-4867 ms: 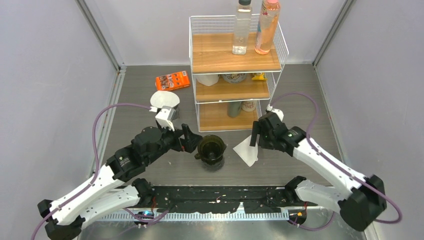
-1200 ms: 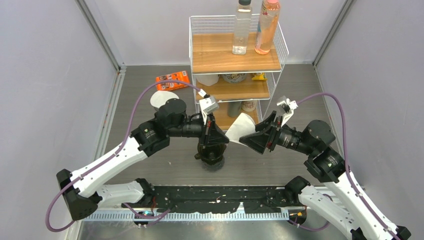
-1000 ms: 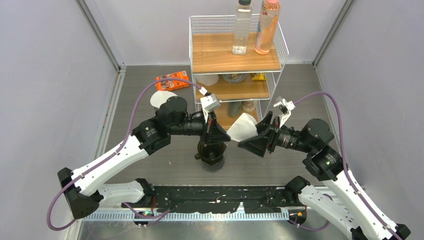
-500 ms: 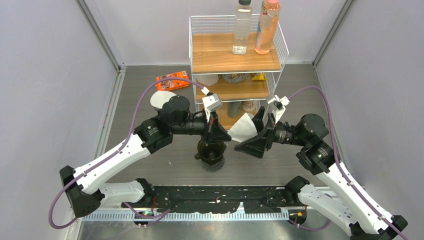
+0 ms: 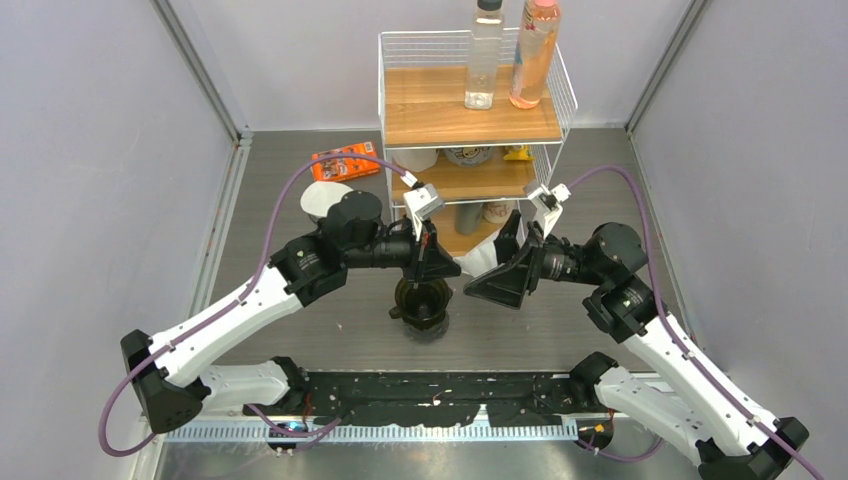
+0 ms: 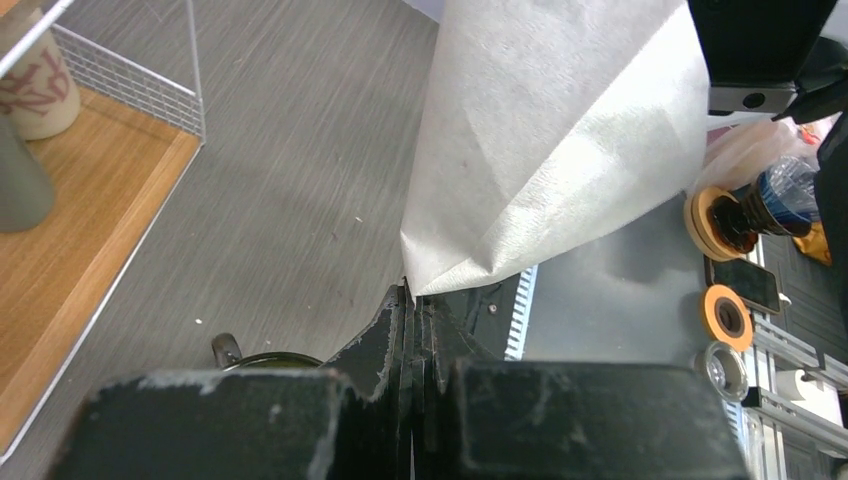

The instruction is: Place the coffee filter in the dripper

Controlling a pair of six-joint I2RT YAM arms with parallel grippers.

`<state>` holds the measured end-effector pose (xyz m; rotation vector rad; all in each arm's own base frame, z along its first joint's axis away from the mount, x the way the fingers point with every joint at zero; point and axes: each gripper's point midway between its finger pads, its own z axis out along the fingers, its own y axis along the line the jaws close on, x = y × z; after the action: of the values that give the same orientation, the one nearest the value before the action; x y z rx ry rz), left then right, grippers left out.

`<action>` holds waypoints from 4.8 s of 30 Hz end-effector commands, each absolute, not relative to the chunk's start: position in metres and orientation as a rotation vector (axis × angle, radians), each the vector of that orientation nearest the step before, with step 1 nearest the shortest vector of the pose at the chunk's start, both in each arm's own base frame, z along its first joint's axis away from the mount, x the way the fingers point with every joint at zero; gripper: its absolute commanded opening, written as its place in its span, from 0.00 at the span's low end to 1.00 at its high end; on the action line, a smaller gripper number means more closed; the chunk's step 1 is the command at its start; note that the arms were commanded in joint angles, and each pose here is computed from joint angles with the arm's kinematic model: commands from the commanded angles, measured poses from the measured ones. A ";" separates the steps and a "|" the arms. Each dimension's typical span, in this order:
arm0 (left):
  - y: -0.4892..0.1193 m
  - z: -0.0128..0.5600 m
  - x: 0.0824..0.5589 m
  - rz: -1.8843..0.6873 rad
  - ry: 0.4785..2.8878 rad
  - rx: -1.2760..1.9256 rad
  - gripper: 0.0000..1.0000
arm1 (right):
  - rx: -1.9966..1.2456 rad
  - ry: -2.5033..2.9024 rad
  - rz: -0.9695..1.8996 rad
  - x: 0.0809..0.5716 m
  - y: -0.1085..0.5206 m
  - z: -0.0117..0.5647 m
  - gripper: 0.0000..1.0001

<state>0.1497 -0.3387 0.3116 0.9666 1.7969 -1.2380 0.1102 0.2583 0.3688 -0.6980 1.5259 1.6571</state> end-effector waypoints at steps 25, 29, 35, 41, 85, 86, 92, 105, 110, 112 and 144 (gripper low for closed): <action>-0.328 0.331 0.152 -1.177 1.620 1.022 0.00 | -0.340 1.614 0.850 0.159 0.159 0.384 0.96; -0.329 0.331 0.151 -1.176 1.606 1.041 0.00 | -0.273 1.640 0.783 0.166 0.146 0.377 0.95; -0.332 0.330 0.149 -1.202 1.601 1.050 0.00 | -0.136 1.753 0.651 0.189 0.131 0.357 0.96; -0.333 0.330 0.148 -1.214 1.591 1.050 0.00 | -0.331 1.765 0.700 0.182 0.152 0.345 0.97; -0.340 0.332 0.137 -1.301 1.561 1.140 0.00 | -0.445 1.672 0.670 0.158 0.140 0.339 0.97; -0.340 0.332 0.137 -1.303 1.558 1.144 0.00 | -0.448 1.681 0.665 0.161 0.141 0.337 0.96; -0.340 0.330 0.131 -1.327 1.543 1.177 0.00 | -0.491 1.671 0.699 0.163 0.152 0.340 0.97; -0.339 0.327 0.134 -1.305 1.550 1.183 0.00 | -0.236 1.690 0.522 0.178 0.109 0.343 0.97; -0.339 0.328 0.133 -1.310 1.546 1.185 0.00 | -0.297 1.728 0.538 0.179 0.119 0.333 0.97; -0.339 0.329 0.132 -1.314 1.546 1.187 0.00 | -0.335 1.725 0.554 0.177 0.124 0.333 0.96; -0.349 0.337 0.129 -1.369 1.496 1.254 0.00 | -0.851 1.557 1.040 0.127 0.212 0.340 0.39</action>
<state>0.1269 -0.3469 0.3103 1.2421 1.6020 -1.3698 0.1340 0.2045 0.3270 -0.8037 1.6286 0.9896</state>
